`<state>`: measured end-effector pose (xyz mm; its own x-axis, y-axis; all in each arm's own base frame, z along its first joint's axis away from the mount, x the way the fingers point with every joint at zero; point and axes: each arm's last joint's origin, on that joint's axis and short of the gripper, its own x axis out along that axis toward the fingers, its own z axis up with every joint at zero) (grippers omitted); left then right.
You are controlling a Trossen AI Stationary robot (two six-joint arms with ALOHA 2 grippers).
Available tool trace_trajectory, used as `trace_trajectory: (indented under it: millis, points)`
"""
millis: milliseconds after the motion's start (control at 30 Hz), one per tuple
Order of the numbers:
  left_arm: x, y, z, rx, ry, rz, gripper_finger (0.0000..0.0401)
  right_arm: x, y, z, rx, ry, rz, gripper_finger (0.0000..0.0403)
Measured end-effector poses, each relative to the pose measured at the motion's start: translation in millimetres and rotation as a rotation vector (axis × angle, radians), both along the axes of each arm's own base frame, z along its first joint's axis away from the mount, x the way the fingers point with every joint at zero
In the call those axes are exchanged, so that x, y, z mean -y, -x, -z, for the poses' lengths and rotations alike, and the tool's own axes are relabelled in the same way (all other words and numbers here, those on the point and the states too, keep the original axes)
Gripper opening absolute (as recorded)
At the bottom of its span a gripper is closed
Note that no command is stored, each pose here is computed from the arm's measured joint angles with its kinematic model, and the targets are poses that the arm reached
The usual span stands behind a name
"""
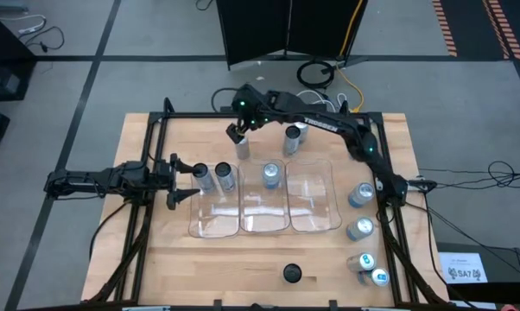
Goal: Sort soda cans
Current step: Put the top left silver soda can into the right transparent bin
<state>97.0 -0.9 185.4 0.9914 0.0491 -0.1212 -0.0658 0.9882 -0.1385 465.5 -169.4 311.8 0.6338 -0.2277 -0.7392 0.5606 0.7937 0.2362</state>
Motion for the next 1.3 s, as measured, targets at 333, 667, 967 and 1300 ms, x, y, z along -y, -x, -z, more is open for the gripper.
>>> trace_trajectory:
  millis: [333,667,967,1300]
  points:
    - [0.0,0.0,0.0,0.000,0.000,0.000,0.0363,-8.6,-5.0,11.9,-0.061,0.048,0.015,0.0380]
    - [0.0,0.0,0.0,0.000,0.000,0.000,0.0363,-16.0,-13.8,31.2,-0.132,0.088,0.010,0.0380]
    - [0.0,0.0,0.1,-0.001,0.000,-0.001,0.0363,-8.9,-18.6,52.0,-0.173,0.066,0.031,0.0380]
    - [0.0,0.0,0.2,-0.002,0.000,-0.001,0.0363,-4.1,-17.9,73.2,-0.254,0.022,0.048,0.0380]
